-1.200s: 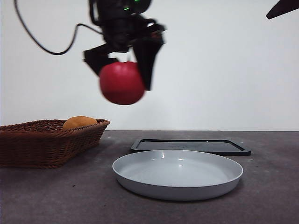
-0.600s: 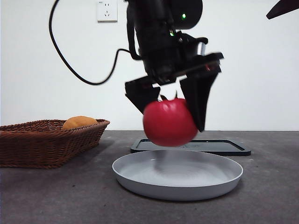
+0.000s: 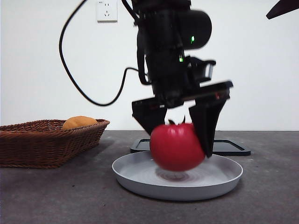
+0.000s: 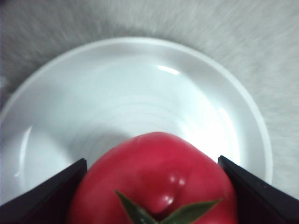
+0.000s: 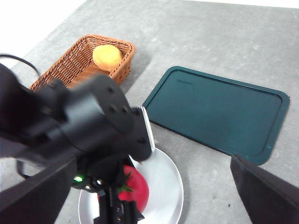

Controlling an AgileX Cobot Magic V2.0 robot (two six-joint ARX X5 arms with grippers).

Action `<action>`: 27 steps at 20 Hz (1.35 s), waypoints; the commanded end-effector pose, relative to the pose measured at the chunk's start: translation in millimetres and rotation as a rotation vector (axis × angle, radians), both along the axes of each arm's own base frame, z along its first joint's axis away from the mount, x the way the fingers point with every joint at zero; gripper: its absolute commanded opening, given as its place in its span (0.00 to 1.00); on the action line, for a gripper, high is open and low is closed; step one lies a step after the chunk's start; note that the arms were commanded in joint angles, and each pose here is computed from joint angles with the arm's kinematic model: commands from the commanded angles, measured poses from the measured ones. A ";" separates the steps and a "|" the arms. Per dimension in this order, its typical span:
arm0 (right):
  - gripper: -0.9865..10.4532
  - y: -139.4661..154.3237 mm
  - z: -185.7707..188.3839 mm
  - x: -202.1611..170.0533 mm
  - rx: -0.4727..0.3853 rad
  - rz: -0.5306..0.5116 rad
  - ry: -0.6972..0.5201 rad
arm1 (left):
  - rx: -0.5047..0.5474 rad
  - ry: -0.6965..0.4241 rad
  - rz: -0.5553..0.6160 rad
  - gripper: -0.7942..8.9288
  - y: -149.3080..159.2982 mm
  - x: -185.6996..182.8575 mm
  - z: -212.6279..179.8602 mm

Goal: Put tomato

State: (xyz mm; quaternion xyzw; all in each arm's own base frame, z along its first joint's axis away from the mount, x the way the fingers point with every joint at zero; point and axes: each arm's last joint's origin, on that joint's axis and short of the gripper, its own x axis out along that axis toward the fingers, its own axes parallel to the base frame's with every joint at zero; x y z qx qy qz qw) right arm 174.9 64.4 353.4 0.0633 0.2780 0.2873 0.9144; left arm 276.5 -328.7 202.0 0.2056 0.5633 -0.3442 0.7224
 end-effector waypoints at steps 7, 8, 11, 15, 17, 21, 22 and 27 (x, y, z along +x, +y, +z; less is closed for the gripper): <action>0.59 1.3 5.0 0.9 0.000 0.009 -0.022 | 0.029 0.020 -0.008 0.61 -7.1 -0.4 -13.7; 0.59 1.3 5.0 0.9 0.000 0.009 -0.022 | 0.025 0.017 -0.007 0.73 -7.3 0.3 -12.5; 0.59 1.3 5.0 0.9 0.000 0.009 -0.022 | 0.021 0.009 -0.009 0.88 -6.8 4.8 -0.3; 0.59 1.3 5.1 0.9 0.000 0.009 -0.023 | 0.021 -0.007 -0.040 0.88 -5.0 10.8 32.7; 0.59 1.3 5.2 1.0 0.001 0.009 -0.025 | 0.013 -0.016 -0.031 0.88 -0.9 15.3 55.4; 0.59 1.4 5.7 1.2 0.002 0.009 -0.030 | 0.002 -0.028 0.011 0.88 20.3 22.0 104.1; 0.59 1.4 5.7 1.2 0.002 0.009 -0.030 | 0.008 -0.022 0.022 0.88 28.3 20.7 112.9; 0.59 1.5 6.3 1.5 0.005 0.009 -0.037 | -0.005 -0.033 0.057 0.88 67.3 -1.9 159.9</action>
